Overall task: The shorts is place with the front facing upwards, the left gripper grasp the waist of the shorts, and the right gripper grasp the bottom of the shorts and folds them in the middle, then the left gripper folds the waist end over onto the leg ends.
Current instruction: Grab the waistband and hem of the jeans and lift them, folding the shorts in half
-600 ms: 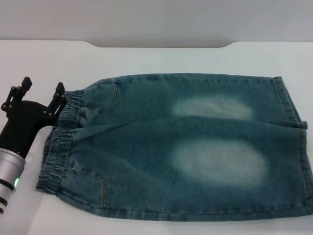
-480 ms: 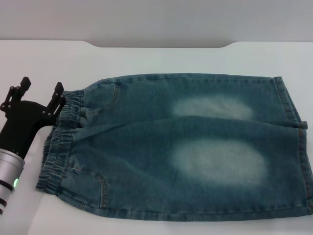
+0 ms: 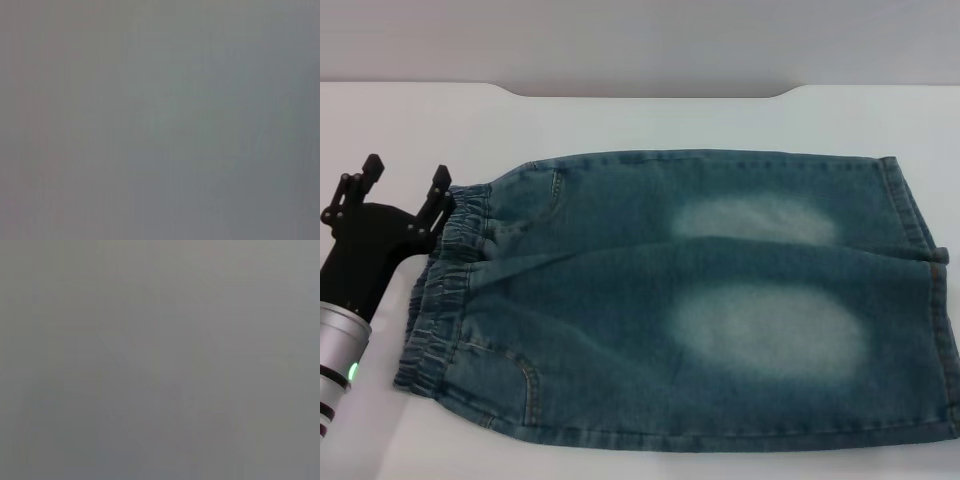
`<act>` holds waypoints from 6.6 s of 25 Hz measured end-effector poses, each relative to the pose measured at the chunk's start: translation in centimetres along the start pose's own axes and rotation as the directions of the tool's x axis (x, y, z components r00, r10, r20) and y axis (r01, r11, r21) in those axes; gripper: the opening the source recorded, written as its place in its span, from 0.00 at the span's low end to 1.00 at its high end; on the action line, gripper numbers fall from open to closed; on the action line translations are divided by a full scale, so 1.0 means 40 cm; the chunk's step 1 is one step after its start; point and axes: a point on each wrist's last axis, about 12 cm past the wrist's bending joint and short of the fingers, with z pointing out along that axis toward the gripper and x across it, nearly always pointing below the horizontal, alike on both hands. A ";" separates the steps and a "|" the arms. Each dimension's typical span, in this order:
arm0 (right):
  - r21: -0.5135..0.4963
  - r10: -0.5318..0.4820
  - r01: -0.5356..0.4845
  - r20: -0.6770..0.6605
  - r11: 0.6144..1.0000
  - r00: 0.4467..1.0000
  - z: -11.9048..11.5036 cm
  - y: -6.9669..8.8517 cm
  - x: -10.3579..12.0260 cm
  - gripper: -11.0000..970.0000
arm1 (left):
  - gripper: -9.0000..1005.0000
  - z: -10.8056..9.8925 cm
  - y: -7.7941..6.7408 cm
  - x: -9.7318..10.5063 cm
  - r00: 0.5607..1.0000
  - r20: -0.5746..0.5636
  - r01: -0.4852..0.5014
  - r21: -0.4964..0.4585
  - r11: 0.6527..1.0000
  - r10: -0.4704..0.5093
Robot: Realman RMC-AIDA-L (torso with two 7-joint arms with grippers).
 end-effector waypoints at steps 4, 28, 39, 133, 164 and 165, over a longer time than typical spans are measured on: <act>-0.046 0.004 -0.005 -0.021 0.999 1.000 -0.002 0.014 0.006 0.59 | 0.77 -0.002 -0.001 0.002 1.000 -0.006 -0.001 0.003 1.000 0.001; -0.088 0.186 -0.222 -0.303 0.971 0.935 0.201 -0.068 -0.160 0.59 | 0.76 0.111 -0.002 -0.163 0.987 -0.147 0.081 0.059 0.995 -0.072; 0.036 -0.015 0.045 -0.590 0.998 0.807 0.266 -0.028 -0.371 0.59 | 0.75 0.105 -0.014 -0.310 0.807 -0.590 -0.013 0.039 0.999 0.033; 0.150 0.296 -0.399 -0.894 0.905 0.336 0.108 -0.137 -0.381 0.59 | 0.27 0.053 -0.054 -0.301 0.272 -0.955 0.098 0.149 0.984 0.118; 0.258 0.339 -0.496 -0.938 0.829 0.080 0.032 -0.093 -0.243 0.59 | 0.06 0.076 -0.067 -0.315 0.279 -0.949 0.091 0.181 0.979 0.150; 0.256 0.336 -0.498 -0.939 0.829 0.077 0.032 -0.090 -0.241 0.59 | 0.06 0.077 -0.067 -0.315 0.277 -0.949 0.091 0.182 0.979 0.150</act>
